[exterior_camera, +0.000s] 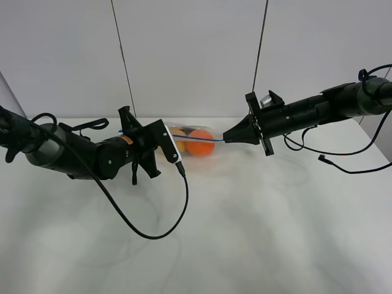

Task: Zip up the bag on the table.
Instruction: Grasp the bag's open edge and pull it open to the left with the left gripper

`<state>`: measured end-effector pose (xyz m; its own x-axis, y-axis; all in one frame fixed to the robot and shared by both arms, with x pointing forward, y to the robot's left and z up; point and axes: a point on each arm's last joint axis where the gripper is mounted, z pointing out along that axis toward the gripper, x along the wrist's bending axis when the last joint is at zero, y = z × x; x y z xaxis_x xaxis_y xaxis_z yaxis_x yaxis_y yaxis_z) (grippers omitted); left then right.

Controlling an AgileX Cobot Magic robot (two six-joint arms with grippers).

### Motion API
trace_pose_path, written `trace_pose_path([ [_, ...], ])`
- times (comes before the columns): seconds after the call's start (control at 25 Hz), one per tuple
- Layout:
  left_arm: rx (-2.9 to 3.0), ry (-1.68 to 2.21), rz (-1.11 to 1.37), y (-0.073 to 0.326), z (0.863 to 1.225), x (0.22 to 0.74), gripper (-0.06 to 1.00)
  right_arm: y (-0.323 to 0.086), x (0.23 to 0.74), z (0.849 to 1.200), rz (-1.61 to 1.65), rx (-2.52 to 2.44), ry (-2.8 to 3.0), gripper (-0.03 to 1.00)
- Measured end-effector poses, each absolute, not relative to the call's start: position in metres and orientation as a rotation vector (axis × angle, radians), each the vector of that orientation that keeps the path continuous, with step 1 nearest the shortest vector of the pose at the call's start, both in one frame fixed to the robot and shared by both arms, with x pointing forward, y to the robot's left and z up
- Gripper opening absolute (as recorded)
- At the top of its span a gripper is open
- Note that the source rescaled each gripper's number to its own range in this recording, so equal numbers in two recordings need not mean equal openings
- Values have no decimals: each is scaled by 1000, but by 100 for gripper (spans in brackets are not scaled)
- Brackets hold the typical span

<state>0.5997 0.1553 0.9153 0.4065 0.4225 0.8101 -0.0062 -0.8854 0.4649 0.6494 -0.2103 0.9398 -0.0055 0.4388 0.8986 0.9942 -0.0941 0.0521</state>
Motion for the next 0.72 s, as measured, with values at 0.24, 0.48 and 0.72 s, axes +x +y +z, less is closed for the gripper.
trace_pose_path([
  [0.24, 2290, 441, 1525, 187, 915, 610, 0, -210, 650, 940, -1066, -1604, -1502, 0],
  [0.48, 2319, 497, 1573, 215, 915, 617, 0, -209, 649, 940, -1064, -1601, -1503, 0],
  [0.72, 2336, 511, 1589, 230, 914, 620, 0, -205, 649, 941, -1070, -1595, -1495, 0],
])
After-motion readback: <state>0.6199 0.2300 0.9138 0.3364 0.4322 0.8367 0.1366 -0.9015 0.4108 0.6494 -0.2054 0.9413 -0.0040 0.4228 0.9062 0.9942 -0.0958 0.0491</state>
